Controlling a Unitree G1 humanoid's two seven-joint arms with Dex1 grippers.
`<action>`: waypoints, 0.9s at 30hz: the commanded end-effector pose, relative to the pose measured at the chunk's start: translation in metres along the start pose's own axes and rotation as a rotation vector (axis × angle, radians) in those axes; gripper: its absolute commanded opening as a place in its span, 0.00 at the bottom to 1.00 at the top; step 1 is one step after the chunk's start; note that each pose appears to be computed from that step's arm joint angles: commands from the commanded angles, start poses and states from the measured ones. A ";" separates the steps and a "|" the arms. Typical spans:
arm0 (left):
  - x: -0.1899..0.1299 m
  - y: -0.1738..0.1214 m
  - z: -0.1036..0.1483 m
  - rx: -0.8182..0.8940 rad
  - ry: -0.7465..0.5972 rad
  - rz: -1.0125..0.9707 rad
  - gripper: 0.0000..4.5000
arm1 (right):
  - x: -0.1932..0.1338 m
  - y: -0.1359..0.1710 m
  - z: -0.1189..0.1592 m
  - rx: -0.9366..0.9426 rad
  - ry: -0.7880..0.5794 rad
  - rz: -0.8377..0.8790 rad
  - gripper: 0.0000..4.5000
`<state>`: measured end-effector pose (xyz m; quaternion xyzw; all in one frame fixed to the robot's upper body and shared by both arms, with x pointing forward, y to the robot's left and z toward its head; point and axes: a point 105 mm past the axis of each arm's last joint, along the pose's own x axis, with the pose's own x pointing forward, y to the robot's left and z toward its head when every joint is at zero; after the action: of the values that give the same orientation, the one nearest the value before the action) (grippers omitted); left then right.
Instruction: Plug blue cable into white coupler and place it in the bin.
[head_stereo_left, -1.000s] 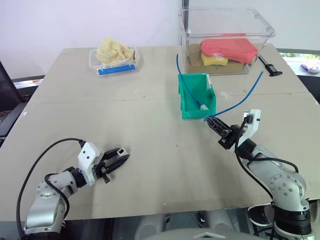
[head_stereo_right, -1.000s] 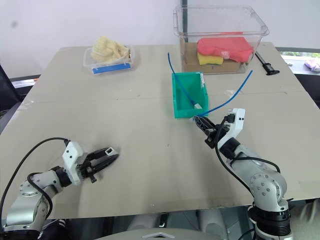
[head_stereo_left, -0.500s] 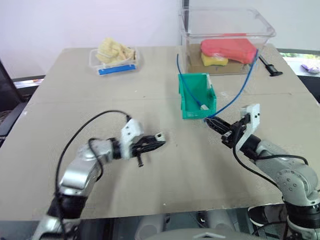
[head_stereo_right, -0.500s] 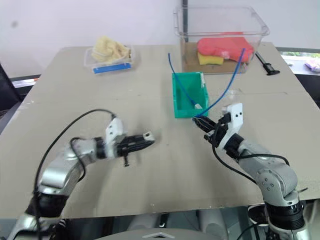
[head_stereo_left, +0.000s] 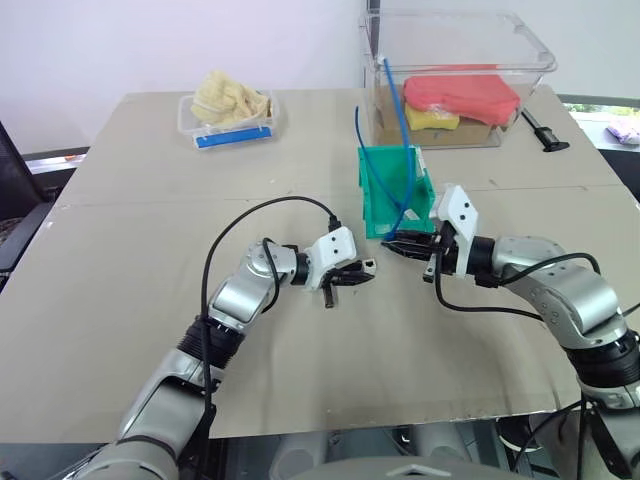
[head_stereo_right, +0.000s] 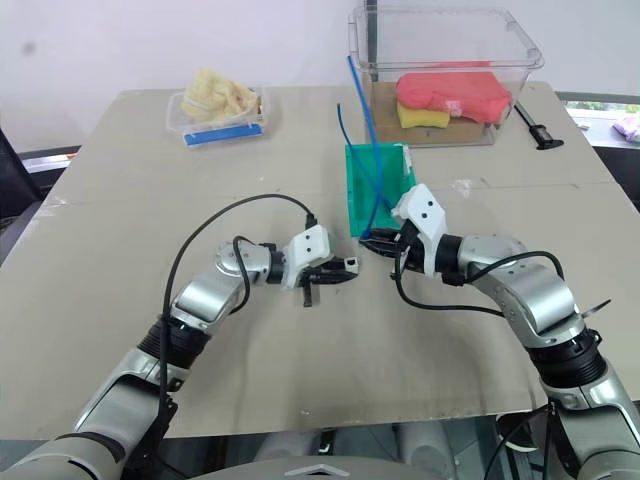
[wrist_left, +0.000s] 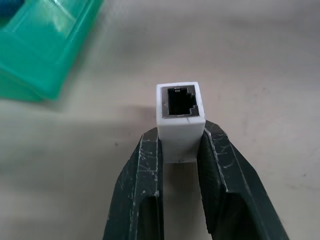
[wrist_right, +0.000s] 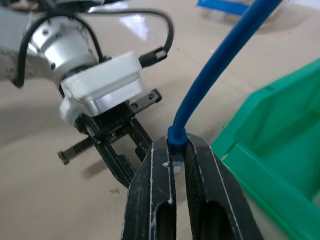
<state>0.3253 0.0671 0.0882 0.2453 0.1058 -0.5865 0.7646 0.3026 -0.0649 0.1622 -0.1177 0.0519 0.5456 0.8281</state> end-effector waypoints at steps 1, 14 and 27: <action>0.003 -0.004 -0.003 0.038 0.013 -0.022 0.08 | 0.007 0.001 0.002 -0.061 0.009 0.061 0.00; 0.006 -0.007 0.001 0.041 0.010 -0.044 0.08 | 0.021 0.000 -0.034 -0.095 0.158 0.193 0.00; 0.002 -0.003 -0.003 0.054 0.017 -0.041 0.08 | 0.019 -0.004 -0.048 -0.100 0.295 0.333 0.00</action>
<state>0.3241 0.0663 0.0864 0.2627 0.0949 -0.5994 0.7501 0.3171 -0.0534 0.1354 -0.2209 0.1098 0.6546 0.7146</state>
